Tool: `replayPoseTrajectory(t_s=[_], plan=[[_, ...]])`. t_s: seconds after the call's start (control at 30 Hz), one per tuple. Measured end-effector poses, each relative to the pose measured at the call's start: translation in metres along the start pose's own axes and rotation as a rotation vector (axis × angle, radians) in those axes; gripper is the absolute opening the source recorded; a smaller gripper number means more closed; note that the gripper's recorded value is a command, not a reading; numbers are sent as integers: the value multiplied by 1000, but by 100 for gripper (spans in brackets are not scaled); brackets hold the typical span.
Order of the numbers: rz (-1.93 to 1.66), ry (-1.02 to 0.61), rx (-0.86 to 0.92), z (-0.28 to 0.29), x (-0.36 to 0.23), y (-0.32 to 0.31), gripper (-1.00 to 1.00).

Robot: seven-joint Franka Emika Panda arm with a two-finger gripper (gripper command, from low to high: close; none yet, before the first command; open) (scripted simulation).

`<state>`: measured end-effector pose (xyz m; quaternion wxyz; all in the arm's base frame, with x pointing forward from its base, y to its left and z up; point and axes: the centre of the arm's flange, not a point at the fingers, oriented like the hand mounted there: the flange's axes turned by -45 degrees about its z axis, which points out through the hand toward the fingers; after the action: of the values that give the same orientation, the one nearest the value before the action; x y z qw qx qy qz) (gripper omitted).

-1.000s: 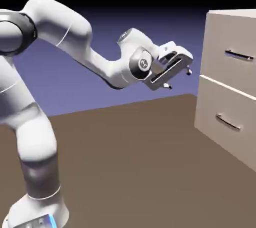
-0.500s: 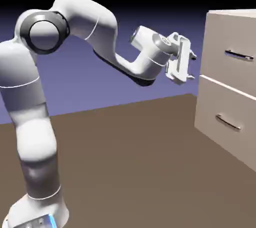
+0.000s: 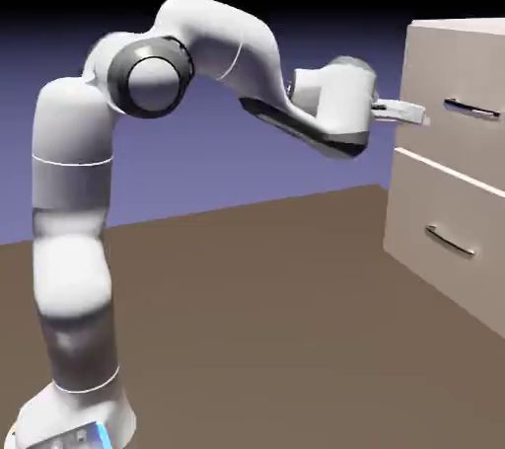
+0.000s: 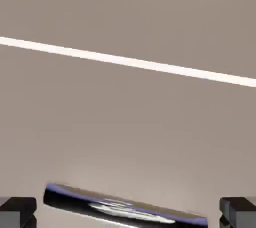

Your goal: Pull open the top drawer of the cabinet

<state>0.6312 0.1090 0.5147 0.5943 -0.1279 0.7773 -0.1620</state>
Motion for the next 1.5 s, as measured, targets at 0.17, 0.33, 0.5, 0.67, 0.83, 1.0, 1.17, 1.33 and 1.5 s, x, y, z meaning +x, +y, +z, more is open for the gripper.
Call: replayPoseTrajectory(t_s=[0.17,0.33,0.5,0.67,0.83,1.0,1.17,1.33,1.5], plan=[[-359,-79,25,26,-1,-2,0],[-715,-152,72,52,-1,-6,0],[-1068,-218,139,77,0,-12,0],[-1145,-226,158,94,-4,-14,0],[-1145,-225,158,119,-10,-15,0],[-1147,-231,158,131,-13,-14,-100],[-1147,-231,159,109,-8,-14,-100],[-1147,-231,159,82,0,-13,-100],[-1147,-231,159,50,8,-13,-100]])
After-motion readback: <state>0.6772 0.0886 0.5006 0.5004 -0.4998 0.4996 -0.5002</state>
